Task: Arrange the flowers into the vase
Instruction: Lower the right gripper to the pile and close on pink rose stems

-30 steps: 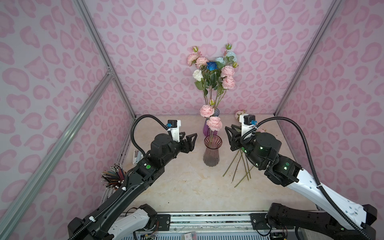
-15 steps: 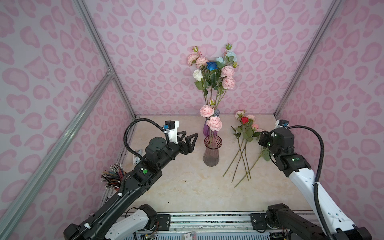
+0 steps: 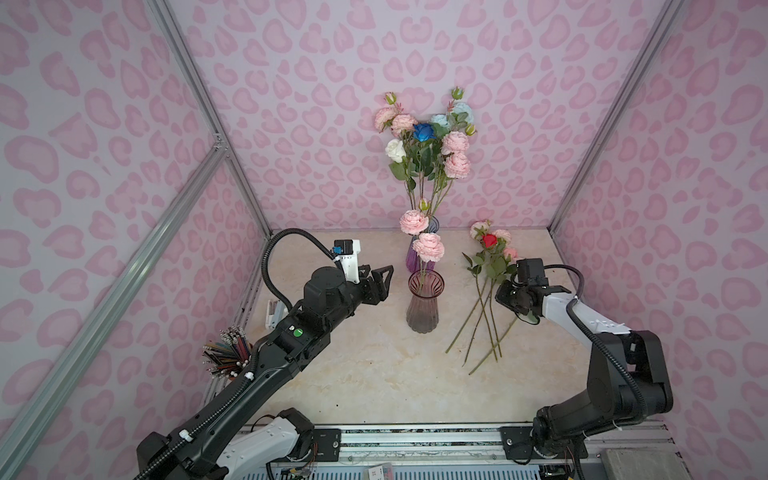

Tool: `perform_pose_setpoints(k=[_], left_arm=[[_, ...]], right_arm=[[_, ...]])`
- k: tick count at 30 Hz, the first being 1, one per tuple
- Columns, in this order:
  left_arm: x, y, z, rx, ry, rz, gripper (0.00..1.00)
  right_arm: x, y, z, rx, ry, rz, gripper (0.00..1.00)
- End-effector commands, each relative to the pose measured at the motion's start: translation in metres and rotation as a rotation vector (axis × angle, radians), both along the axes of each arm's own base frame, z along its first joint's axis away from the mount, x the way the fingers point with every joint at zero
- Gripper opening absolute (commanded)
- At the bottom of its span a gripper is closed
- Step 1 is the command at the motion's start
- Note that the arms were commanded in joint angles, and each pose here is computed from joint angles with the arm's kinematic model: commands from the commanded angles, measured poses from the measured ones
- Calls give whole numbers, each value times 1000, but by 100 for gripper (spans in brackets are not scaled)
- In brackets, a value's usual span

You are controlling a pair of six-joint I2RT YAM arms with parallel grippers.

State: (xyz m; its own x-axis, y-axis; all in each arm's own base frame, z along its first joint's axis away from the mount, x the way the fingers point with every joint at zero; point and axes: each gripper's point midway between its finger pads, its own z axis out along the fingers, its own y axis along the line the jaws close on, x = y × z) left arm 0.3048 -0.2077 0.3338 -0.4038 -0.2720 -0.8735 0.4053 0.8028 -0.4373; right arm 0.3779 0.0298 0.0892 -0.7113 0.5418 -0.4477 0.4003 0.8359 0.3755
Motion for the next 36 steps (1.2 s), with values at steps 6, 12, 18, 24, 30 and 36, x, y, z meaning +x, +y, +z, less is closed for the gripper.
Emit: perform_pose_setpoints(k=[6,12,18,24,30,36], left_arm=[[-3,-10,5,-44,6,-53,72],[-4,-17,2,-52,23,-82,72],[-4,-14,3,-49,16,-69,72],[-3,-15,0,-44,21,-71,72],[-3,-17,-1,-47,28,-82,72],[-3,-16,1,-46,24,-78,72]], right_arm=[[-23,-36,6,-55,-12,-145,39],[-39,-36,-28,61,25,-181,42],[-43,-35,-48,70,78,-185,42],[-37,-34,-59,82,90,-188,24],[-38,-38,-61,58,91,-188,14],[-38,-37,-65,58,109,-174,25]])
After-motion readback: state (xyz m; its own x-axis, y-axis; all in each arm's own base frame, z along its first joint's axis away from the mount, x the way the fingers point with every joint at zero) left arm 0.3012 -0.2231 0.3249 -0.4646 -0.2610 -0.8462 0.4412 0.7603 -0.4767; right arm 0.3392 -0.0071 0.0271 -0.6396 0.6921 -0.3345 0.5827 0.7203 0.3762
